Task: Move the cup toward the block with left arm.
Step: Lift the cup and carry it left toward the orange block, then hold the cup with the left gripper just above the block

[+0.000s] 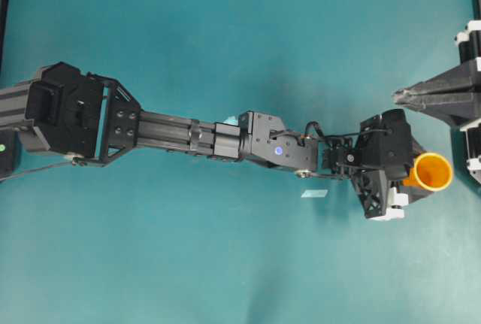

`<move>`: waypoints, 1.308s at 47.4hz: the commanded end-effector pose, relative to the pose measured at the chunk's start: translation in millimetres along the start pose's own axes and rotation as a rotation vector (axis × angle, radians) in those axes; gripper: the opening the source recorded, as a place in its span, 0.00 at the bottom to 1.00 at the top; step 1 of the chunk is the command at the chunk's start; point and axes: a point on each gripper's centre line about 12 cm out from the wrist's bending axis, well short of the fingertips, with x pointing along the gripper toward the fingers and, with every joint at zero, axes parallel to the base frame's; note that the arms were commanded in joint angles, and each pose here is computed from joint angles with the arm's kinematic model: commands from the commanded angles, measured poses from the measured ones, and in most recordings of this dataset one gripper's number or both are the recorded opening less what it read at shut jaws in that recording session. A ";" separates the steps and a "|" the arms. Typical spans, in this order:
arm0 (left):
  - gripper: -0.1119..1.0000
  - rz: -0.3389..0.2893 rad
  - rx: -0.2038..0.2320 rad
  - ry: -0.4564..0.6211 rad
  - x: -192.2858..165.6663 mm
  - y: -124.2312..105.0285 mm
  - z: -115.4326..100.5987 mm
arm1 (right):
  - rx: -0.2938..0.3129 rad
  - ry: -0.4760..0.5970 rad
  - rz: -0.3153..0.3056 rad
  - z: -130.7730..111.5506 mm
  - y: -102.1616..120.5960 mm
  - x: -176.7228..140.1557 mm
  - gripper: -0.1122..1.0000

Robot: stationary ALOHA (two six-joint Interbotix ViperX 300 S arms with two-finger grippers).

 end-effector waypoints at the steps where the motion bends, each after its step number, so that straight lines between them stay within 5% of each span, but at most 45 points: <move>1: 0.68 0.000 0.006 -0.066 -19.2 -1.2 56.9 | -0.003 -0.040 0.000 13.9 -0.1 2.3 0.10; 13: 0.68 0.015 0.010 -0.042 -55.7 8.6 64.9 | -0.004 -0.041 0.001 14.6 0.2 2.3 0.10; 27: 0.68 0.023 0.071 -0.017 -108.9 12.8 59.9 | -0.011 -0.041 0.001 14.5 0.0 2.3 0.10; 47: 0.68 0.097 0.039 0.024 -190.6 49.8 36.7 | -0.011 -0.041 0.002 15.2 0.4 3.0 0.10; 62: 0.68 0.132 0.028 0.011 -205.0 67.2 33.5 | -0.011 -0.044 0.001 16.4 0.0 3.2 0.10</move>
